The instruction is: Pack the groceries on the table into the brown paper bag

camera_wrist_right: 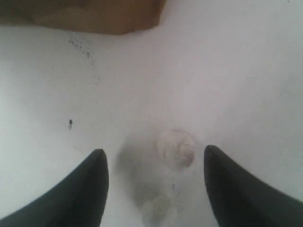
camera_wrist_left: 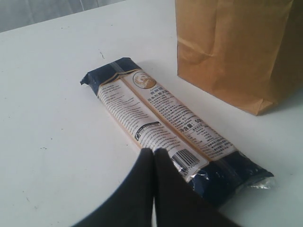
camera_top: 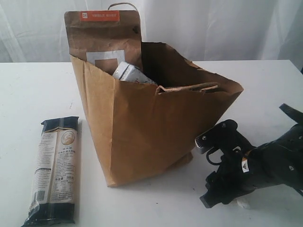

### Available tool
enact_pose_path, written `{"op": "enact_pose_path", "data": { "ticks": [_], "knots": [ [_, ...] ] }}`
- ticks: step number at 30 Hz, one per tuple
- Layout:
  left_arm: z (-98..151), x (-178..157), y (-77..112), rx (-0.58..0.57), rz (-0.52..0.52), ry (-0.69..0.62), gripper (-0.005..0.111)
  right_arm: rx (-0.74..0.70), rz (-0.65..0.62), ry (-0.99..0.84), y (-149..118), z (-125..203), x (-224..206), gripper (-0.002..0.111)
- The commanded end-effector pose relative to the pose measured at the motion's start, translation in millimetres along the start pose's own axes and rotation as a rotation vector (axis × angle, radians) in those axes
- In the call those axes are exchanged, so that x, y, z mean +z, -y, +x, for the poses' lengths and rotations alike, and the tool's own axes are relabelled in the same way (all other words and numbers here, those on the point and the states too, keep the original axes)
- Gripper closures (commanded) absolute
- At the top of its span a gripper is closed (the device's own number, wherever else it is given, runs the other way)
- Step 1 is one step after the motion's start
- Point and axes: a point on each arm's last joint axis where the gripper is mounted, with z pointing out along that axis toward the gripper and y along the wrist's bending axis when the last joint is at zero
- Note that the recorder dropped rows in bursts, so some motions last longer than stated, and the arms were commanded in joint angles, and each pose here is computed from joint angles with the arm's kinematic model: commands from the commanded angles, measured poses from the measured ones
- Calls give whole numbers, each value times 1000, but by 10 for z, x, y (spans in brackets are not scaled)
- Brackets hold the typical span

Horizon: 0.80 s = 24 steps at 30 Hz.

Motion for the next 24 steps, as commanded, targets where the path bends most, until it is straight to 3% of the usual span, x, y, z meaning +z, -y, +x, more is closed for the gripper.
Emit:
{"op": "enact_pose_path", "data": {
  "ticks": [1, 6, 9, 16, 24],
  "knots": [
    [9, 1, -1, -8, -3, 3, 107, 10, 0, 16, 12, -5, 59, 53],
    [9, 1, -1, -8, -3, 3, 107, 9, -3, 4, 7, 10, 112, 53],
    [9, 1, -1, -8, -3, 3, 107, 19, -2, -5, 21, 23, 142, 60],
    [9, 1, -1, -8, -3, 3, 107, 66, -2, -19, 26, 36, 141, 107],
    [9, 1, -1, -8, -3, 3, 107, 156, 17, 46, 54, -24, -234, 108]
  ]
}}
